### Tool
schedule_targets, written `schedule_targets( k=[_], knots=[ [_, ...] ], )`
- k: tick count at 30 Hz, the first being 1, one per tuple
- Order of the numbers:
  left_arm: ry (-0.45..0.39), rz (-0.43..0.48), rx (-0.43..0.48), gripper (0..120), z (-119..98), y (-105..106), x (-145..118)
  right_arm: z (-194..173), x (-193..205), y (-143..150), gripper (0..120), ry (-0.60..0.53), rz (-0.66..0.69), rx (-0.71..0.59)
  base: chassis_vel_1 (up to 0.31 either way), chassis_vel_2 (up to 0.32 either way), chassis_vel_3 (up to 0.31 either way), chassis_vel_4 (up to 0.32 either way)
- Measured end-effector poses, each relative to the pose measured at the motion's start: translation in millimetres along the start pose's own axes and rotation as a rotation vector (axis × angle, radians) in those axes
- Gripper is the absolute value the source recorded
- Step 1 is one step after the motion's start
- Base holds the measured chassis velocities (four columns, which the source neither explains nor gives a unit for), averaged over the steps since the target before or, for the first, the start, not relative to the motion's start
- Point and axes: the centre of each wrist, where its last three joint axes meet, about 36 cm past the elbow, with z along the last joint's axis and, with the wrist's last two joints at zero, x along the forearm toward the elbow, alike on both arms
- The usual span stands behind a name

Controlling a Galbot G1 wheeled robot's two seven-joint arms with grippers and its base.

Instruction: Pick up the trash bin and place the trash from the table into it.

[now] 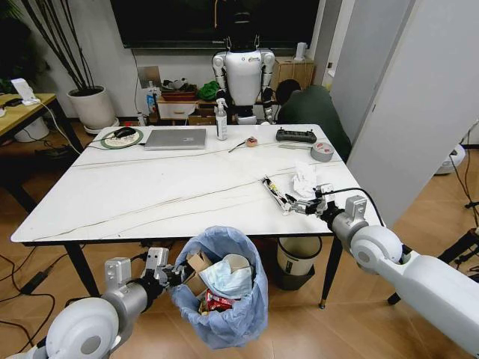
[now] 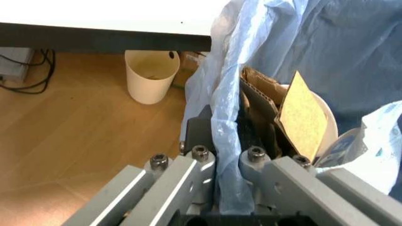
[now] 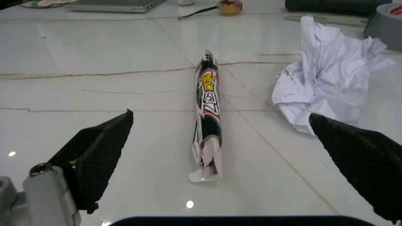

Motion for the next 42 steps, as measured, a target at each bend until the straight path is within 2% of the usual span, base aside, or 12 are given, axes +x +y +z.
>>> schedule_targets(
  k=[13, 42],
  knots=[
    [-0.001, -0.016, -0.003, 0, -1.4, 3.4, 1.5, 12.1, -36.3, -8.7, 100, 0.024, -0.022, -0.056, 0.0, 0.0, 0.0, 0.0],
    [-0.018, -0.01, 0.009, 0, -1.5, -0.3, 2.2, 32.0, -58.3, -11.7, 100, 0.065, -0.037, -0.09, 0.0, 0.0, 0.0, 0.0]
  ],
)
